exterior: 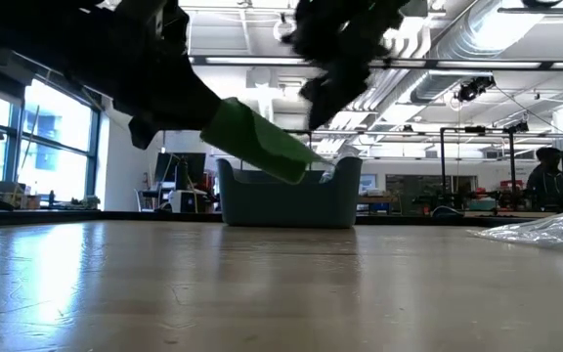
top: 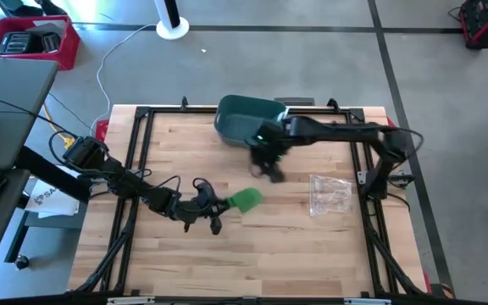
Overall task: Roll bandage
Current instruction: Roll the green bandage
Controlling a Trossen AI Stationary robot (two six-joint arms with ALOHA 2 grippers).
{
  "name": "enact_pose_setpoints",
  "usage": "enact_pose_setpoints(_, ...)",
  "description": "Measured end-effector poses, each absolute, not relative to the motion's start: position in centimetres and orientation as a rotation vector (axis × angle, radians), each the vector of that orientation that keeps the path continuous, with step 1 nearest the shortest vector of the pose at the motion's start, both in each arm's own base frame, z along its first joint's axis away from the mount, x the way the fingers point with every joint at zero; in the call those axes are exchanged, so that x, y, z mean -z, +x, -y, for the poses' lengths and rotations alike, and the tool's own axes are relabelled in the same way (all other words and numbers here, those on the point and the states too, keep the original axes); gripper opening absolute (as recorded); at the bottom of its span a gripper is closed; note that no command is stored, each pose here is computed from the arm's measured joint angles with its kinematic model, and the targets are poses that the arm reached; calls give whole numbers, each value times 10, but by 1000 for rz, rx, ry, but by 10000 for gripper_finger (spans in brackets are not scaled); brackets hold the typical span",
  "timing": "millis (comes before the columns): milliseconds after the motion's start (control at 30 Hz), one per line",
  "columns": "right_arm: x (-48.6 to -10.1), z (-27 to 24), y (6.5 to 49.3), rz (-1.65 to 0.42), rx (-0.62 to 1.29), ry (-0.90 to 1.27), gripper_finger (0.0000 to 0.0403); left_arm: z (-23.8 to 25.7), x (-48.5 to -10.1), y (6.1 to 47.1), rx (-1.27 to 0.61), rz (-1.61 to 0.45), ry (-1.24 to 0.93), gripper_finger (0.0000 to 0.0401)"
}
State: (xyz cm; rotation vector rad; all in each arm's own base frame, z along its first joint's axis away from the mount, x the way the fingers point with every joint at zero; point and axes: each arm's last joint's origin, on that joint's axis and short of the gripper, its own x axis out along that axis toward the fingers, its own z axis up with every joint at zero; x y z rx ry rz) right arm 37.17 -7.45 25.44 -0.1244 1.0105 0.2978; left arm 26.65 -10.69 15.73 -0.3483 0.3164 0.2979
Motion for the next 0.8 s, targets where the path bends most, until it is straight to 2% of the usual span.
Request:
enact_pose_setpoints(133, -271, 50, 328, -1119, -487, -254, 163, 104, -159, 268, -350, -284, -344, 10)
enact_pose_setpoints(267, -259, 33, 301, -1080, -512, -281, 163, 100, -162, 270, -362, -250, -374, 10)
enact_pose_setpoints(467, -221, 0, 278, -807, -388, -359, 162, 94, -172, 276, -379, -134, -443, 10)
enact_pose_setpoints(567, -218, -19, 270, -626, -278, -427, 162, 87, -178, 280, -397, -74, -477, 10)
enact_pose_setpoints(800, -223, -38, 259, -419, -298, -614, 162, 68, -185, 286, -440, 14, -550, 10)
